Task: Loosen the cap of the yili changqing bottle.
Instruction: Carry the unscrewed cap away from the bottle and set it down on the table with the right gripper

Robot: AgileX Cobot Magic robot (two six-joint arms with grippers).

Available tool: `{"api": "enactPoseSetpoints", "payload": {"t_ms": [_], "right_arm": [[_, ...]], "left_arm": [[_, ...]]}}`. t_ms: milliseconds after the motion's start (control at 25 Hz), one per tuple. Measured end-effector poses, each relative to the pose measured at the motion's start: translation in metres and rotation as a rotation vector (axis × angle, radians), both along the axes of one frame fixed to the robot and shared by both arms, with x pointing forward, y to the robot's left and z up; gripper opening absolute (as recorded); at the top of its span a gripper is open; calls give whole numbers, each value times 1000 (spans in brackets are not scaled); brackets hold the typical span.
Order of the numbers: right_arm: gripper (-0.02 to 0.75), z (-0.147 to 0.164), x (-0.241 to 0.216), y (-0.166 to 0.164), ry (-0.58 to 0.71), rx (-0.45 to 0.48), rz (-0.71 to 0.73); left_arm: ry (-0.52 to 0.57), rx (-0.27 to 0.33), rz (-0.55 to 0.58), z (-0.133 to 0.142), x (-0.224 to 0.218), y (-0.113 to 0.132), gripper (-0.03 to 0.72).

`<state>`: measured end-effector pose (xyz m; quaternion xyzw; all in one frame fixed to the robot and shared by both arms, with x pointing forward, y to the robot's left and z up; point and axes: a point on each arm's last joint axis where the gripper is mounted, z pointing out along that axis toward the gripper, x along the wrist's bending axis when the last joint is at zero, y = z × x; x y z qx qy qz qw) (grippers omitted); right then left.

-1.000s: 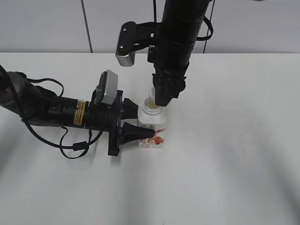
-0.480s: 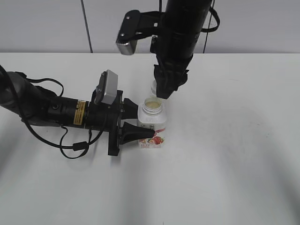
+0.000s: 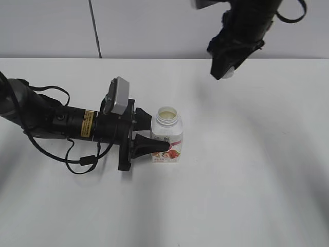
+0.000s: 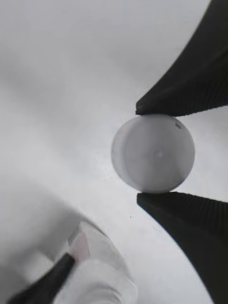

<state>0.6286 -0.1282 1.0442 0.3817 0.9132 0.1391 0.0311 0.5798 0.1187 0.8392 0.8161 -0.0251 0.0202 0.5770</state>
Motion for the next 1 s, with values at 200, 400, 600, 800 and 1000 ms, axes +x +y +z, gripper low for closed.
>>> {"api": "enactPoseSetpoints", "payload": {"t_ms": [200,400,600,800,1000], "right_arm": [[388,-14,19,-66,79,65,-308],[388,-49,19,-111,124,66,-469],[388,-92,7,-140,157,67,-620],[388,-127,-11,-159,173,58,-725],[388,-140,-20,-162,173,51,-751]], "left_arm": [[0,0,0,0,0,0,354],[1,0,-1,0,0,0,354],[1,0,-1,0,0,0,354],[1,0,-1,0,0,0,353],[1,0,-1,0,0,0,352]]}}
